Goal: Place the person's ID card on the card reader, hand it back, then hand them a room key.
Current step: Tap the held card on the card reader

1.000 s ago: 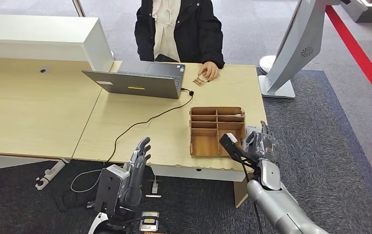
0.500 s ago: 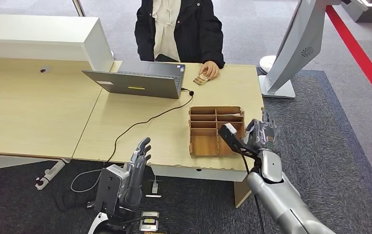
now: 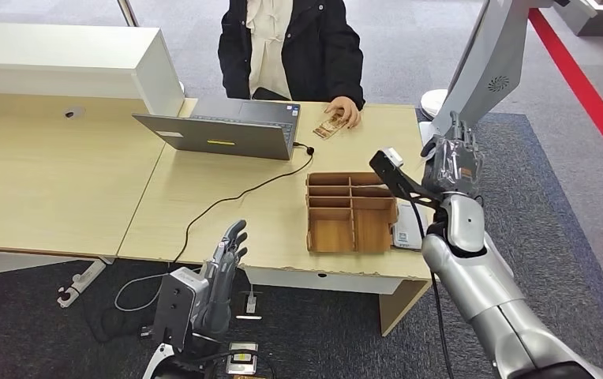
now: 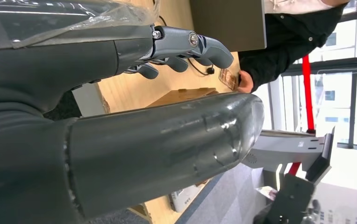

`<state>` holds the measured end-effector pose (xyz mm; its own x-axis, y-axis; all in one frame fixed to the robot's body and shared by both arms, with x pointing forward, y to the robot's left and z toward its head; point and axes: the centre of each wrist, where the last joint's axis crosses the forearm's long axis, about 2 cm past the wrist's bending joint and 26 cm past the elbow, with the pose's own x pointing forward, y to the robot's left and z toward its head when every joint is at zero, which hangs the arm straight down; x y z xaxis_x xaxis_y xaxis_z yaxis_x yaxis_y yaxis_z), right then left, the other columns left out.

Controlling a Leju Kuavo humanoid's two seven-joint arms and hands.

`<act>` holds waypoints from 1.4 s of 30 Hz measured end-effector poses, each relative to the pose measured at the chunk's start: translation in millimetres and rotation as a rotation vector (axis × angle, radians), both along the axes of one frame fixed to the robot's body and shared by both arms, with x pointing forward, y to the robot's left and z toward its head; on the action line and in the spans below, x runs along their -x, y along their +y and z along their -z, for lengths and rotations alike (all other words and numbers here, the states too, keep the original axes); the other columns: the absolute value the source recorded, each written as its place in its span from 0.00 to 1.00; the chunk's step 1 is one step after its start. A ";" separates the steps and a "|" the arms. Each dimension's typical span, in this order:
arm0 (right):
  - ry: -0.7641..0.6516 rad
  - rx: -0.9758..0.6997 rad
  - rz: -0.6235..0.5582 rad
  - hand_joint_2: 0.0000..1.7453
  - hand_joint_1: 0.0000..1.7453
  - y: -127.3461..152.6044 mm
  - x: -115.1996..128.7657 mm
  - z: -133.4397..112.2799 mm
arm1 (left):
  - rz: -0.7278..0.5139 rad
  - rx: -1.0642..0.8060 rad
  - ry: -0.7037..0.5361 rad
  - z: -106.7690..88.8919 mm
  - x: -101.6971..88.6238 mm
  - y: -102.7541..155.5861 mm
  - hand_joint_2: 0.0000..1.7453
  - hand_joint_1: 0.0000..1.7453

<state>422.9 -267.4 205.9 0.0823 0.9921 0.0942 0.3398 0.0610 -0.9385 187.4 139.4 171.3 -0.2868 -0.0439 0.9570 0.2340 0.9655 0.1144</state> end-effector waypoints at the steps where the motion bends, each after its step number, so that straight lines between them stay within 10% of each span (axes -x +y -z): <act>1: -0.015 0.002 -0.005 1.00 1.00 1.2 -1.5 -5.5 | -0.001 0.001 -0.002 0.0 0.0 0.0 0.00 0.00; 25: -0.071 -0.009 -0.236 1.00 1.00 75.3 -39.2 -120.6 | 0.091 0.002 -0.061 -5.6 -5.0 -8.6 0.00 0.00; 42: 0.032 0.085 -0.088 1.00 1.00 92.7 -64.5 -150.7 | 0.121 -0.024 -0.051 -6.3 -4.7 -10.4 0.00 0.00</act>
<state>487.4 -174.7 356.6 -0.0040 1.0000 0.0079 0.3068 0.0088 -0.9517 192.1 129.0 177.6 -0.3396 -0.0285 0.9401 0.3422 0.9273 0.1517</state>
